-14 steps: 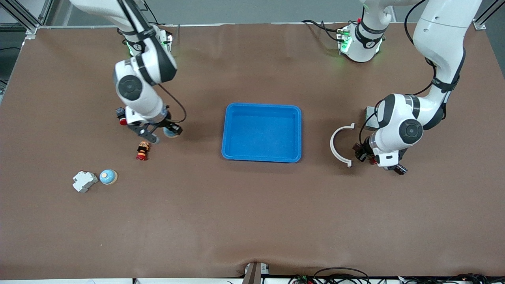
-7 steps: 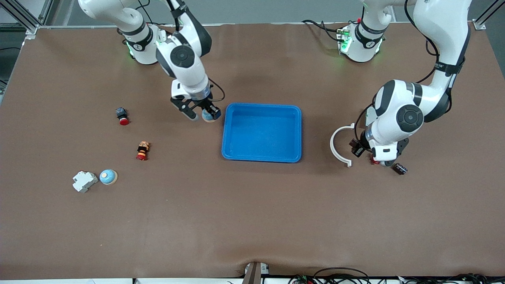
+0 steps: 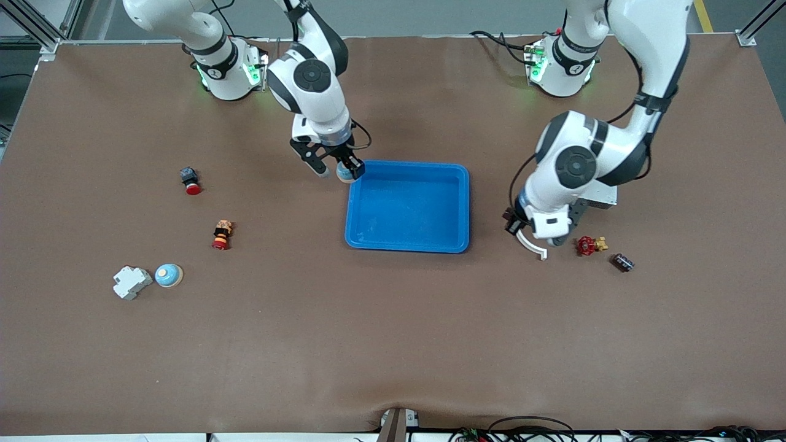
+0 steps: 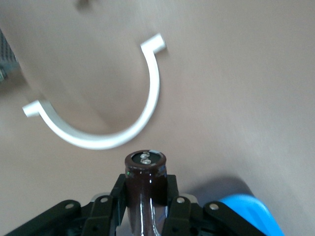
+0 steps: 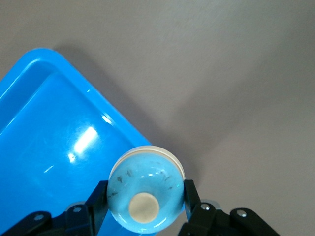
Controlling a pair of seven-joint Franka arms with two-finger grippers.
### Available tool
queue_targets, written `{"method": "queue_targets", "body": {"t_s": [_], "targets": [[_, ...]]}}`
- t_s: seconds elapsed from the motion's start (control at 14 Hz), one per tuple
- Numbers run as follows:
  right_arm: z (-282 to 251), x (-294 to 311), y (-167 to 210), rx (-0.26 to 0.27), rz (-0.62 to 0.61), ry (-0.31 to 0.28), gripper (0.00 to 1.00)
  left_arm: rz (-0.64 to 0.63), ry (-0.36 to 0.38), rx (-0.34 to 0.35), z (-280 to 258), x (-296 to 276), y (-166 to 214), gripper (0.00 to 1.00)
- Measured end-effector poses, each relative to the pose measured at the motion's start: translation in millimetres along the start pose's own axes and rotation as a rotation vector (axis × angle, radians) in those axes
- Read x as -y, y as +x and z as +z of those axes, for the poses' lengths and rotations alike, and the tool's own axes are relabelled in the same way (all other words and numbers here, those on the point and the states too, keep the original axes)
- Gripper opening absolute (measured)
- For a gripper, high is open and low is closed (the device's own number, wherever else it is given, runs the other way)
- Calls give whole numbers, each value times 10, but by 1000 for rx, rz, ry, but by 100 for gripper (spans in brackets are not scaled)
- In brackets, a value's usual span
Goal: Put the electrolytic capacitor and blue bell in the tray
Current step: 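Carry the bell and capacitor over the blue tray with both grippers, then lower both items into the tray and open both grippers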
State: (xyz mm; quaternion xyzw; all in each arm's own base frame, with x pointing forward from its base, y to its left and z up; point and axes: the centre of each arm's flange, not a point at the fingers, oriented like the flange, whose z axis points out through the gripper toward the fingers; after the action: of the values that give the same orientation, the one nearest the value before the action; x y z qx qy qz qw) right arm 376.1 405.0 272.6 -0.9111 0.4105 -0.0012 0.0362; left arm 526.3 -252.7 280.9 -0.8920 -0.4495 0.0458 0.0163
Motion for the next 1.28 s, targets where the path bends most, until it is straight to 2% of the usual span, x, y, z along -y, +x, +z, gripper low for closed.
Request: {"method": "queue_targets", "body": {"t_s": [0.36, 0.78, 1.0, 1.28], "targets": [[322, 303, -194, 0, 41, -13, 66, -58, 20, 6, 168, -139, -415, 36], [737, 394, -694, -12, 75, -42, 66, -90, 40, 11, 326, -220, -703, 36], [834, 468, -753, -38, 99, -35, 66, -118, 43, 6, 339, -235, -956, 36], [881, 520, -755, -45, 103, -32, 66, -148, 45, 4, 351, -235, -1057, 36]]}}
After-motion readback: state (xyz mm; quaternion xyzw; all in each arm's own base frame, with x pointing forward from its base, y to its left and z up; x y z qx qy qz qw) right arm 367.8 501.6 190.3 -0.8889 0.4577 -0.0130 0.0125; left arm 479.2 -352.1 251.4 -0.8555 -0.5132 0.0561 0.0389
